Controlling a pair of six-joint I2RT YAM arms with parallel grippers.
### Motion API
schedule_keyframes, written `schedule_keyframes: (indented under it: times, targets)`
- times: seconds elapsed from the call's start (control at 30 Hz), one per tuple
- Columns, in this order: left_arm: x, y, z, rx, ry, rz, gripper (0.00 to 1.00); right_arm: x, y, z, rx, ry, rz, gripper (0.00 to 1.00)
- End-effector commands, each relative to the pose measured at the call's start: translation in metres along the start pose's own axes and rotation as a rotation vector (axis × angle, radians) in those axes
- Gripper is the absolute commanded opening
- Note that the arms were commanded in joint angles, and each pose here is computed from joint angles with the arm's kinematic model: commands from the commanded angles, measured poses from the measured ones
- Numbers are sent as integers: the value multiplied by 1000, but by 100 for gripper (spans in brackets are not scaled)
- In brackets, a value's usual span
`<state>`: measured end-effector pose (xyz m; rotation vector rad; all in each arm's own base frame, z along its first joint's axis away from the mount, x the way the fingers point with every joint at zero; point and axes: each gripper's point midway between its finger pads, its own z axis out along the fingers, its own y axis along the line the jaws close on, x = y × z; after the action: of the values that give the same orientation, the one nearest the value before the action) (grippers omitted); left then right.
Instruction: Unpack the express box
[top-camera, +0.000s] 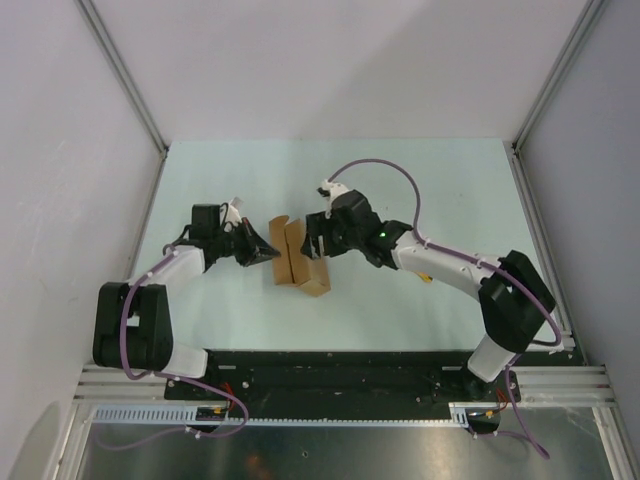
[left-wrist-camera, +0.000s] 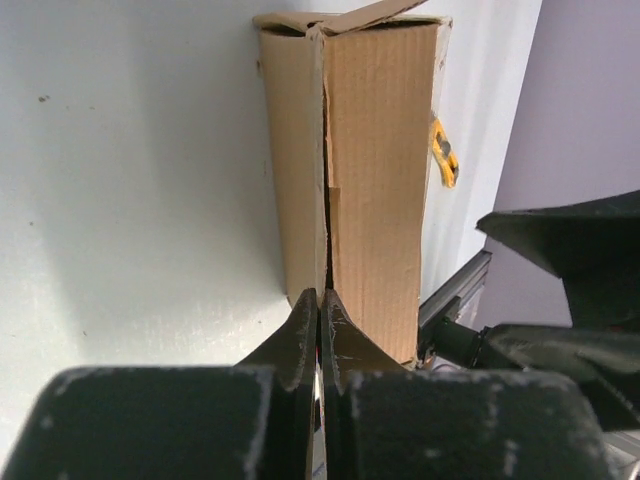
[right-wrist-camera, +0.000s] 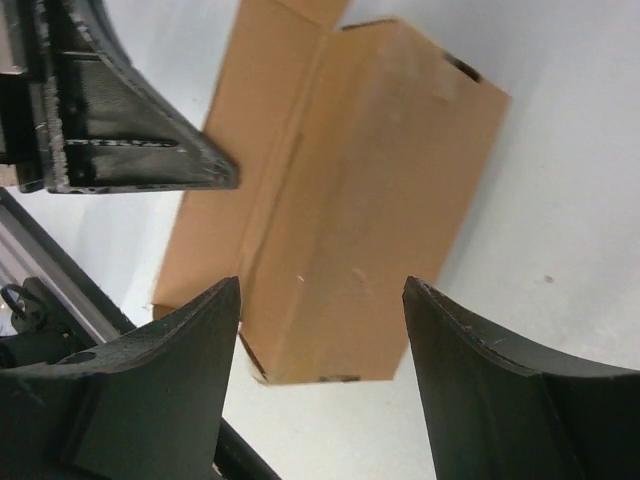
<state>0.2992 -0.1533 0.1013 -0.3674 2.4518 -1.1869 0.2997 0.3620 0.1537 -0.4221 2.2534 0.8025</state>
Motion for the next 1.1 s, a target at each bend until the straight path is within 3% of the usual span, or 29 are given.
schedule_keyframes:
  times: [0.0, 0.1, 0.27, 0.43, 0.5, 0.53, 0.63, 1.07]
  targets:
    - [-1, -31, -10, 93, 8, 25, 0, -3, 23, 13, -36, 15, -73, 69]
    - [-3, -42, -13, 119, 6, 35, 0, 7, 18, 22, -11, 56, -54, 63]
    - [-7, -57, -19, 159, 5, 50, 0, 19, 3, 28, 46, 95, -22, 42]
    - [-8, -63, -21, 179, 11, 63, 0, 25, -14, 25, 110, 124, 11, 37]
    - [-7, -60, -20, 174, 15, 67, 0, 22, -16, 22, 123, 117, 15, 45]
    - [-5, -58, -18, 170, 22, 63, 0, 15, -12, 18, 113, 96, 6, 56]
    - [-3, -54, -15, 171, 41, 51, 0, -3, -2, 10, 86, 32, -23, 71]
    - [-11, -74, -24, 216, 27, 73, 0, -7, 9, 14, 110, 30, -48, 77]
